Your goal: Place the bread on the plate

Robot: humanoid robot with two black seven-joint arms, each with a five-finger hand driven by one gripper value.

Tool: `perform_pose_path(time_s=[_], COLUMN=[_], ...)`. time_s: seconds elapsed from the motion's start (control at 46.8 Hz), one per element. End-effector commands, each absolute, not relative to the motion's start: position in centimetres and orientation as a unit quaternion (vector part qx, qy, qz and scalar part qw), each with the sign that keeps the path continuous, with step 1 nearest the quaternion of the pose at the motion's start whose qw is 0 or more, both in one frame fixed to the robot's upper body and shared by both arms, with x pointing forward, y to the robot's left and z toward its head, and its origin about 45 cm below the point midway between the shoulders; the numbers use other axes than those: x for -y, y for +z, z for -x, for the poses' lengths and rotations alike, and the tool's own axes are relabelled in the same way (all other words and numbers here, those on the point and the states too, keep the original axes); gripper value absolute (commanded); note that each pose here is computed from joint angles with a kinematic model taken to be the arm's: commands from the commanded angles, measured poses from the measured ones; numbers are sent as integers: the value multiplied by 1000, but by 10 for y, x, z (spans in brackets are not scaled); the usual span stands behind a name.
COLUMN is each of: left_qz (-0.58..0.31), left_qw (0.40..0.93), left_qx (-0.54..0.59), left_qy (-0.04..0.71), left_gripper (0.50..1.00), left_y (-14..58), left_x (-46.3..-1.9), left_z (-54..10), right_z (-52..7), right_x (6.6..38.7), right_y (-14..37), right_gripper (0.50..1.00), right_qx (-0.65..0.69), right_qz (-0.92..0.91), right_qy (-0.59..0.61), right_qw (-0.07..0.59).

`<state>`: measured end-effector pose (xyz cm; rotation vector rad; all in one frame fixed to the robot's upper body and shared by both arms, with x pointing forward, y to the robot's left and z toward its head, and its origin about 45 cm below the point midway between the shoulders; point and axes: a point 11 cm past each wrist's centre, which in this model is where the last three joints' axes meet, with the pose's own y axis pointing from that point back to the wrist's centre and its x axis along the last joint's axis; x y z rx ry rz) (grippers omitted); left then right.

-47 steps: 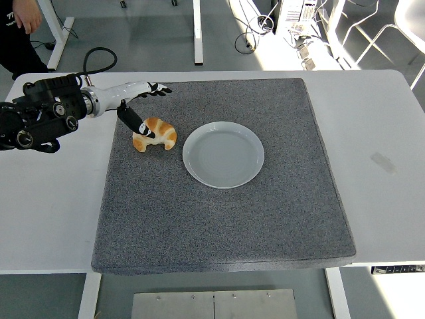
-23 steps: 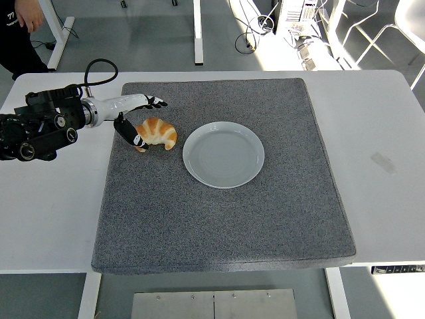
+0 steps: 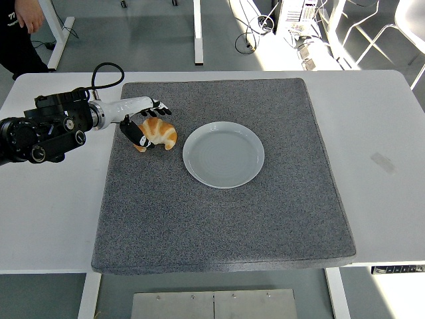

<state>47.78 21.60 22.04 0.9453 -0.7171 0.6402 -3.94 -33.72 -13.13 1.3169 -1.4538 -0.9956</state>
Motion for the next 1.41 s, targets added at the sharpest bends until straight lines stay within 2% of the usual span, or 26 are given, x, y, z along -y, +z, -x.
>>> perform_pose_path(time_s=[0.0, 0.192, 0.406, 0.641, 0.897, 1.389], left_qz=[-441, -442, -441, -442, -435, -370], left_qw=[781, 776, 771, 770, 768, 771], left_qx=[333, 348, 359, 359, 364, 390], left_qy=[291, 286, 288, 288, 298, 342], left_gripper=[786, 772, 648, 601, 598, 608], left_y=[215, 212, 214, 212, 225, 313], left_x=[-216, -212, -213, -213, -213, -194], left_z=[-475, -475, -477, -476, -482, -510], right_z=[39, 39, 38, 39, 38, 39], right_x=[337, 337, 337, 337, 337, 337], right_y=[-131, -131, -131, -131, -131, -131], right_gripper=[1000, 1000, 1000, 1000, 1000, 1000], right_qx=[589, 589, 589, 589, 589, 589], right_qz=[-534, -534, -534, -534, -534, -534], right_qy=[-403, -403, -403, -403, -403, -403], right_qw=[454, 454, 453, 454, 453, 454])
